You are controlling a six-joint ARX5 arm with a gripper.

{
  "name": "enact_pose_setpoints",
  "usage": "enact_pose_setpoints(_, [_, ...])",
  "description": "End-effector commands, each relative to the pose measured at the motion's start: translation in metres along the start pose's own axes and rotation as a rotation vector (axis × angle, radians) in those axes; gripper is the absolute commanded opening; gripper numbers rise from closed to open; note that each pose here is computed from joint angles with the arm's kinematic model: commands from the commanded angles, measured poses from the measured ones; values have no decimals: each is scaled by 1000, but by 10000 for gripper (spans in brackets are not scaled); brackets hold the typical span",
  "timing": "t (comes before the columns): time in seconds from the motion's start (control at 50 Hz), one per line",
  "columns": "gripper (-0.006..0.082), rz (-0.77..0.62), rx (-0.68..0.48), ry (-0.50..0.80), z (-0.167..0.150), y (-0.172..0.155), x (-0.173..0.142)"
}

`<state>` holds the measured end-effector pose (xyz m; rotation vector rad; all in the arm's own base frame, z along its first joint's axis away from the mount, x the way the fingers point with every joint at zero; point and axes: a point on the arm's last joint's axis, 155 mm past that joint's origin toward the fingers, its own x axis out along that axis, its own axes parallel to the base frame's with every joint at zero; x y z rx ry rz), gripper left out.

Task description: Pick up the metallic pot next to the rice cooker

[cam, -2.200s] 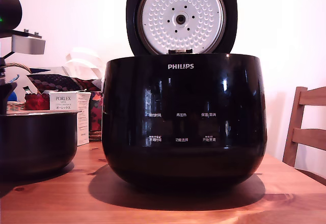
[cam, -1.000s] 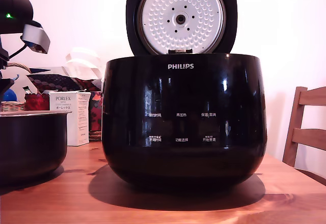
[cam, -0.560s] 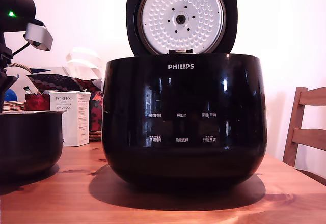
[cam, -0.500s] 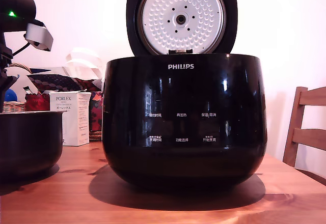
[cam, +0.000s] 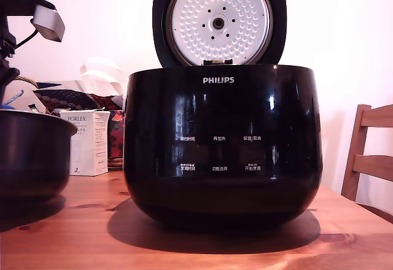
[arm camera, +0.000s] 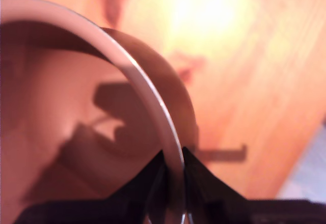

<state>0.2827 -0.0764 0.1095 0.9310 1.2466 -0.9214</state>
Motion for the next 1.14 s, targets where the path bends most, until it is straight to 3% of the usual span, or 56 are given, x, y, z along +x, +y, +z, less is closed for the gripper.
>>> enact_pose_setpoints(0.0, [-24,60,14,-31,13,14,-16])
enact_pose_setpoints(0.42, [-24,97,42,18,21,8,-45])
enact_pose_setpoints(1.12, [-24,214,42,-63,27,-1,-97])
